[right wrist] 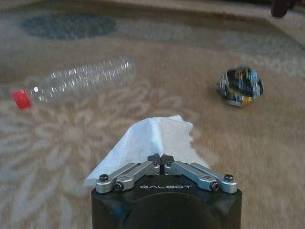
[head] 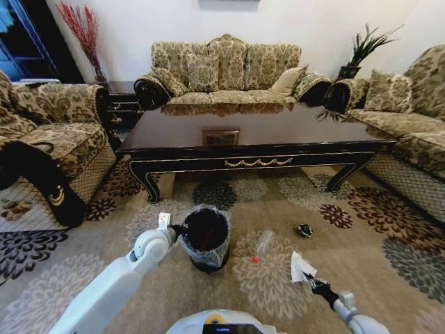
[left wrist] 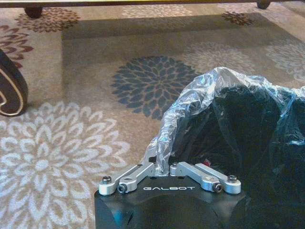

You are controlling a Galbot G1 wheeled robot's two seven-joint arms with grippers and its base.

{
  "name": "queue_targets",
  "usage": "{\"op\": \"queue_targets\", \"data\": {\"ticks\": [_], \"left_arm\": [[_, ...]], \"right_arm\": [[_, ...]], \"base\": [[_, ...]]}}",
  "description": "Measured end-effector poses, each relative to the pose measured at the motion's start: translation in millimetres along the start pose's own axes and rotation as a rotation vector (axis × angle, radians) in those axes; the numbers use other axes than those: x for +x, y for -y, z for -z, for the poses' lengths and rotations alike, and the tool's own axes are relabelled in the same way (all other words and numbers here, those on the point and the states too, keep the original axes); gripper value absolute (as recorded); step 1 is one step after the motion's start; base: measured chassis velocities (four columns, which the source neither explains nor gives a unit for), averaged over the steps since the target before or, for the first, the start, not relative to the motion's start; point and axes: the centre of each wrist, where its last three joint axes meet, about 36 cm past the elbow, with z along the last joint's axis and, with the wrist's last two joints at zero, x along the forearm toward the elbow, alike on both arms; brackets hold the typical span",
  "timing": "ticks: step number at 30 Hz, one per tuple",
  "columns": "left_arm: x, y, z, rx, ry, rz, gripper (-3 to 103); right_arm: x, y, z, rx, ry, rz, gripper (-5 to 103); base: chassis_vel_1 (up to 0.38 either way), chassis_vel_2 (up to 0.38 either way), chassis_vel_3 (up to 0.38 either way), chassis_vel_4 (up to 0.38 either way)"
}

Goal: Move to the front of the table and pick up the trash from the floor, then place it into the trash bin.

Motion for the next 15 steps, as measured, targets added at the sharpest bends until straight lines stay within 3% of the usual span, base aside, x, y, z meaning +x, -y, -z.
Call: {"op": "queue_targets", "data": {"ticks": [9,15], "left_arm": [[-1.6,7.8,1.4,-0.010,0.002,-0.016,3],[-0.7,12.0,-0.9,-0.005,-0.001,-0.023,3]], "right_arm": [[5.2,-11.2,55.4,0.007,0.133,0.054,0],[8.3,-31.6,122.6,0.014,0.260,0.126,0]], "base": [[0.000,0.000,0.000,0.000],[0.000,0.000,0.000,0.000]]}}
